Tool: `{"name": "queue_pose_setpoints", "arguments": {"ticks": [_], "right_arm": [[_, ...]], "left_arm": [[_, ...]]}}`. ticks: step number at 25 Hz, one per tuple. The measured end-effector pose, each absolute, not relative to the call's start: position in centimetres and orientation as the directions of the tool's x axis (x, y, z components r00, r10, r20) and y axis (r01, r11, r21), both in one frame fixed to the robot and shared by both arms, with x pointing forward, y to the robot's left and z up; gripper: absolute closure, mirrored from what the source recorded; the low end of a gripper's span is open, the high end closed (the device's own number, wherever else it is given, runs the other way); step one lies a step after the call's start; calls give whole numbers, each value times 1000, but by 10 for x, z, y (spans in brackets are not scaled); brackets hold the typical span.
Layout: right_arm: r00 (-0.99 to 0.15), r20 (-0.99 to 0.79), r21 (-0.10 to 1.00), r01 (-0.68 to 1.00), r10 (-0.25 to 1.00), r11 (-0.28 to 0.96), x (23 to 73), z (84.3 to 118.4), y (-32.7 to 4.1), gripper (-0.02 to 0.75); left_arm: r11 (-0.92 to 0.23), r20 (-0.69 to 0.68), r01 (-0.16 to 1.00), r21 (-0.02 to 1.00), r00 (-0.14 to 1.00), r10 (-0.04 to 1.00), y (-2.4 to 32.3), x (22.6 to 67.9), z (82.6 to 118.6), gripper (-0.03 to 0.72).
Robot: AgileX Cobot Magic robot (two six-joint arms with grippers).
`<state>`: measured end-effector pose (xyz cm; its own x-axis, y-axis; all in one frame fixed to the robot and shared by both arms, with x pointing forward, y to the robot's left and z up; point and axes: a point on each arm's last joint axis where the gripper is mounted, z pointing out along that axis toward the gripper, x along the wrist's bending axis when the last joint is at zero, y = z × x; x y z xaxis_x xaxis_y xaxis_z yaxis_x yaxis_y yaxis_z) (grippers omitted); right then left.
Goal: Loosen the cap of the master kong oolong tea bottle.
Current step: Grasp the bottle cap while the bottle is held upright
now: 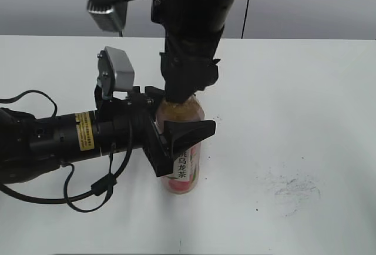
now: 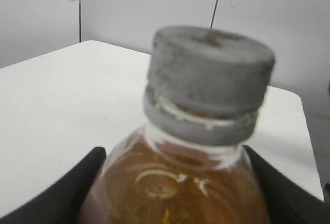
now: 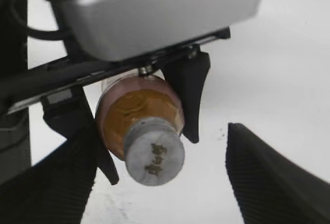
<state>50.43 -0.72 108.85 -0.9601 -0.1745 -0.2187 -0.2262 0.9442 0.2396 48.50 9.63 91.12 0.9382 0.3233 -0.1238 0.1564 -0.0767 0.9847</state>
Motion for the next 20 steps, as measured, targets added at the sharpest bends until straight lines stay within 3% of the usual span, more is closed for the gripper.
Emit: {"name": "queue_pose_setpoints", "arguments": {"ticks": [4, 8, 14, 20], "right_arm": [[-962, -151, 278, 179, 227, 944, 508, 1088, -11, 164], [-860, -75, 307, 461, 504, 832, 509, 1088, -12, 167], [-708, 27, 303, 679, 706, 669, 507, 1085, -11, 170], [-609, 112, 274, 778, 785, 565, 503, 1080, -9, 197]], "left_arm": [[-77, -124, 156, 985, 938, 323, 96, 485, 911, 243], [-77, -124, 156, 985, 938, 323, 96, 485, 911, 243], [-73, -126, 158, 985, 936, 330, 97, 486, 911, 243], [-72, -127, 159, 985, 935, 331, 97, 486, 911, 243]]}}
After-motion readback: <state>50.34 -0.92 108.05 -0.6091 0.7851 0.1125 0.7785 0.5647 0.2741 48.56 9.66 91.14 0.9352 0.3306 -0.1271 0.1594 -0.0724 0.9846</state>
